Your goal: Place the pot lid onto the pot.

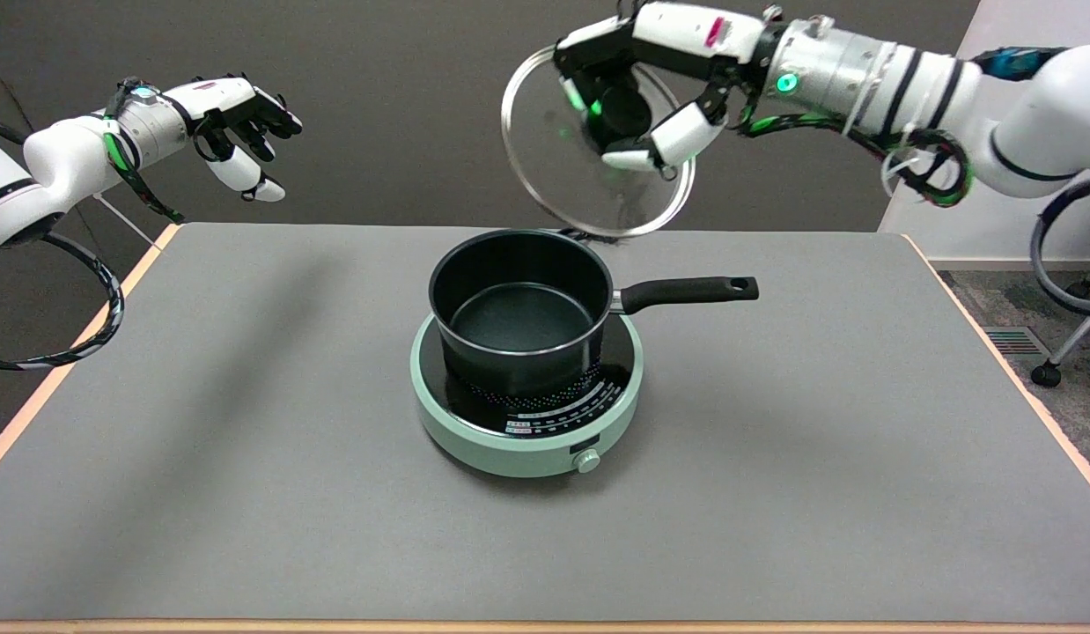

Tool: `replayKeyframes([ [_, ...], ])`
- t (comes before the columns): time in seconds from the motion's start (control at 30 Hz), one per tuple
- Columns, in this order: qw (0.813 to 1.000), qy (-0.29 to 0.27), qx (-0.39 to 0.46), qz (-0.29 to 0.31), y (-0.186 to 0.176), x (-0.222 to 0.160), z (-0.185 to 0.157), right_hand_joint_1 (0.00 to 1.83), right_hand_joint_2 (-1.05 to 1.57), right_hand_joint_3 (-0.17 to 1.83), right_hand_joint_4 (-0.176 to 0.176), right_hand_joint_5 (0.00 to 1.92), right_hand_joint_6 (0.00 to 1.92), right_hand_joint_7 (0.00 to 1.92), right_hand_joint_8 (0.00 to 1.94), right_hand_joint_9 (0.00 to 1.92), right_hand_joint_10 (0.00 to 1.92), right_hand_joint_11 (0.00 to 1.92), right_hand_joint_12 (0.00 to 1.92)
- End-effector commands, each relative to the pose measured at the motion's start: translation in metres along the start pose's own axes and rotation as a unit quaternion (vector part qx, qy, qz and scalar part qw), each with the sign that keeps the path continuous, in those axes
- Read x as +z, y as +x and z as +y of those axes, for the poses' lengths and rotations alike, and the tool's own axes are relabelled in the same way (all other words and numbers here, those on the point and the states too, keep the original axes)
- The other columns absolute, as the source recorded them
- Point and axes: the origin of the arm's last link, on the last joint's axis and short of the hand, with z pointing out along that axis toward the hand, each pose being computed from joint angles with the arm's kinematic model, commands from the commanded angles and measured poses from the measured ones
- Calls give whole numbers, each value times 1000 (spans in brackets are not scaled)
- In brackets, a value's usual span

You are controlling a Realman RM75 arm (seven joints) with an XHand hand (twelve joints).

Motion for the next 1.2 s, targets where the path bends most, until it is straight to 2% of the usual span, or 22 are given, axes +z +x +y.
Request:
replayKeyframes([
  [0.03,996,23,30,-83,-41,36,-10,1336,793,1031,142,477,1801,760,1773,767,1921,536,1921],
  [1.2,987,-4,46,-155,-81,52,-17,1333,805,1017,131,467,1794,751,1779,764,1921,508,1921],
])
